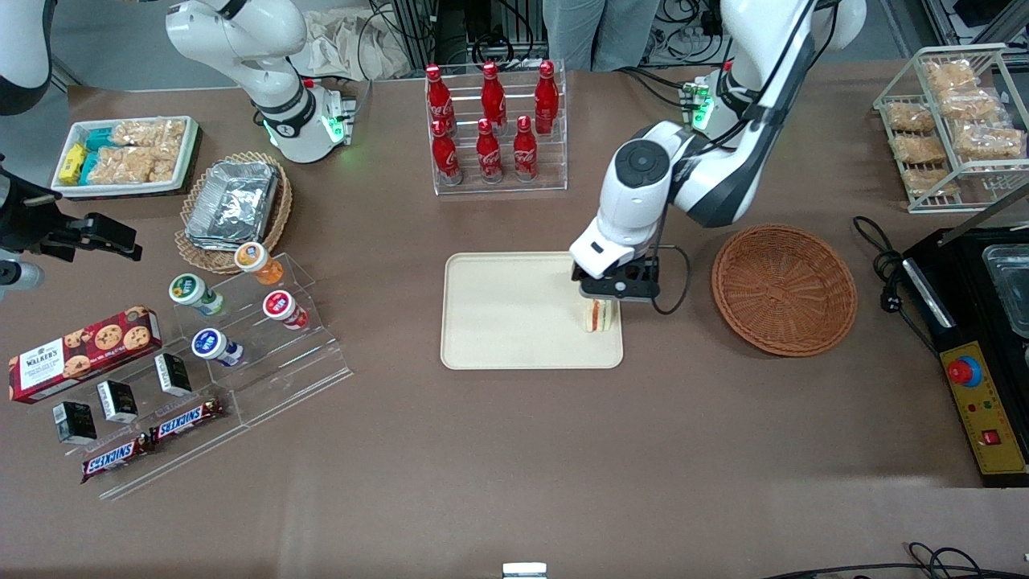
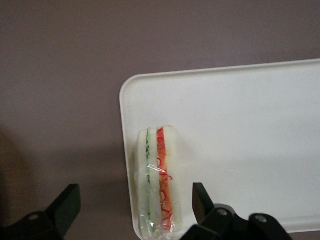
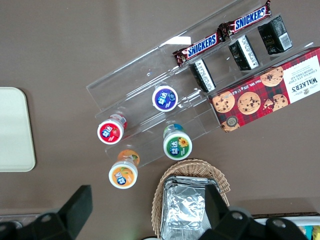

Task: Place sandwich from basket to tray

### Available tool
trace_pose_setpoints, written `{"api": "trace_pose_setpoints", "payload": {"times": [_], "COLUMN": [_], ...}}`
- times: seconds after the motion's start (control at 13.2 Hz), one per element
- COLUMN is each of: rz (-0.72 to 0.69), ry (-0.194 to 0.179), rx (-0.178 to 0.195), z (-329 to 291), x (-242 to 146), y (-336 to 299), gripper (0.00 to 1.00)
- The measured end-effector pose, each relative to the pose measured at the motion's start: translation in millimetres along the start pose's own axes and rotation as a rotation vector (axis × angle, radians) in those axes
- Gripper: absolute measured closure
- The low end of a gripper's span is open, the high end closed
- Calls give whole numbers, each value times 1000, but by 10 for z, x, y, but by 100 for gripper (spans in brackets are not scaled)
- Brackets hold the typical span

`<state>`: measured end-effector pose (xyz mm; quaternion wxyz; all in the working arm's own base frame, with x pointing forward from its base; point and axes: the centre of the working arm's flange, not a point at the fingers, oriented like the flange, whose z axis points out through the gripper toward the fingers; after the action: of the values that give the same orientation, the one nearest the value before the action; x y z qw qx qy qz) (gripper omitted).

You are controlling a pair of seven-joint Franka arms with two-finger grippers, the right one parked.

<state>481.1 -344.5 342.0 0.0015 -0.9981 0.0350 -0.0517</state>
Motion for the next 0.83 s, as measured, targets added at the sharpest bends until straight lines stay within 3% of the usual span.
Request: {"api": "trace_pose_setpoints", "payload": {"times": [0.23, 0.53, 0.83], "rz": [-61, -37, -35], "ry": [-2, -103, -134], "rx": [20, 7, -42], "z": [-493, -936, -1384], "x": [215, 448, 747], "y": [-375, -747, -1429], "gripper": [0, 0, 0]}}
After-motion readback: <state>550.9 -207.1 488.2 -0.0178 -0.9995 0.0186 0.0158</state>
